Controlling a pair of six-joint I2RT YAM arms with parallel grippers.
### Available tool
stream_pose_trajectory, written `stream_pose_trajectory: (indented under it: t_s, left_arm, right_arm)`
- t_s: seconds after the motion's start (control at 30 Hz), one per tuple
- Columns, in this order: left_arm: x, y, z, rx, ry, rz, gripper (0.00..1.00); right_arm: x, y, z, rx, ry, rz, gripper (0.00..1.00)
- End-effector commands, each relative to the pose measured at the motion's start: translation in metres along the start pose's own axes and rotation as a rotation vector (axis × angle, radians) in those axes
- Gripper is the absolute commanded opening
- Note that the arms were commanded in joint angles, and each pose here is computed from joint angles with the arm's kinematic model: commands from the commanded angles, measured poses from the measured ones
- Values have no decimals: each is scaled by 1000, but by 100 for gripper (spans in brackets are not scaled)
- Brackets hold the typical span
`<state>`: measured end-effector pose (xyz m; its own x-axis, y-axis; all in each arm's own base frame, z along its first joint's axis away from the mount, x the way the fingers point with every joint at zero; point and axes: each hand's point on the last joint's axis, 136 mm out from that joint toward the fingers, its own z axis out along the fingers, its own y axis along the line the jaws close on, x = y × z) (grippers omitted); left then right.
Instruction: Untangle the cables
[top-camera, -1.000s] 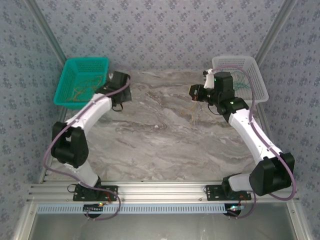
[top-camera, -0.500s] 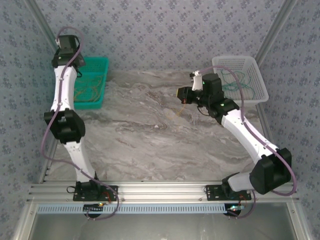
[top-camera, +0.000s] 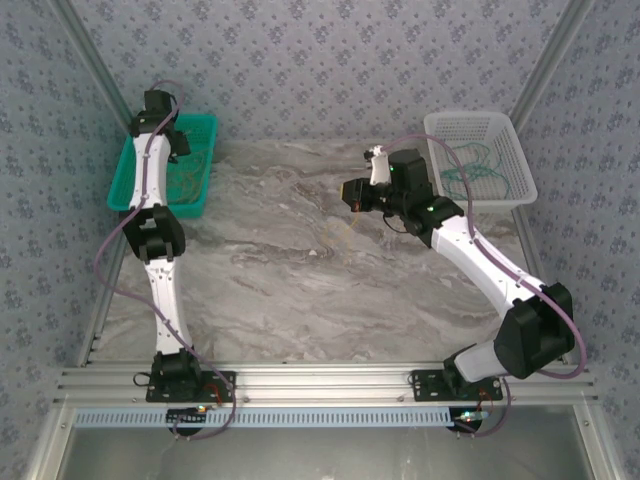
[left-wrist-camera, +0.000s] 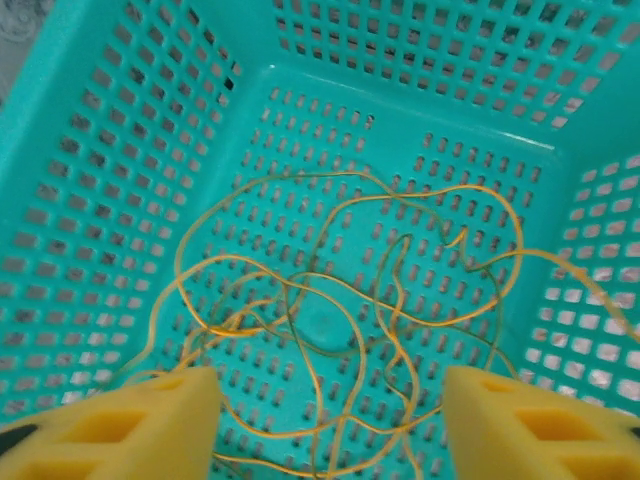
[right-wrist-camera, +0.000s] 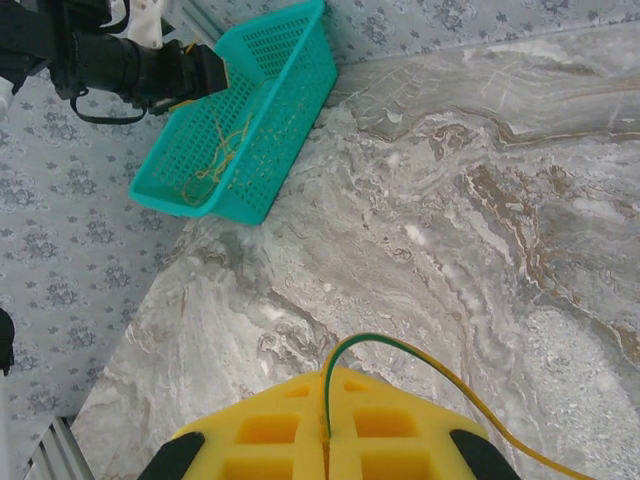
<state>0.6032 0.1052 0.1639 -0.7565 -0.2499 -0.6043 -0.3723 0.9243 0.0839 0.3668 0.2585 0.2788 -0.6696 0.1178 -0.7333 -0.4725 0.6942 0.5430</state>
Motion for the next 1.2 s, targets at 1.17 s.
stream_pose_trajectory:
  t_s: [1.17]
  left_arm:
    - [226, -165, -310, 1052, -678, 160, 91]
  right_arm:
    - [-46, 131, 10, -518, -8, -70, 0]
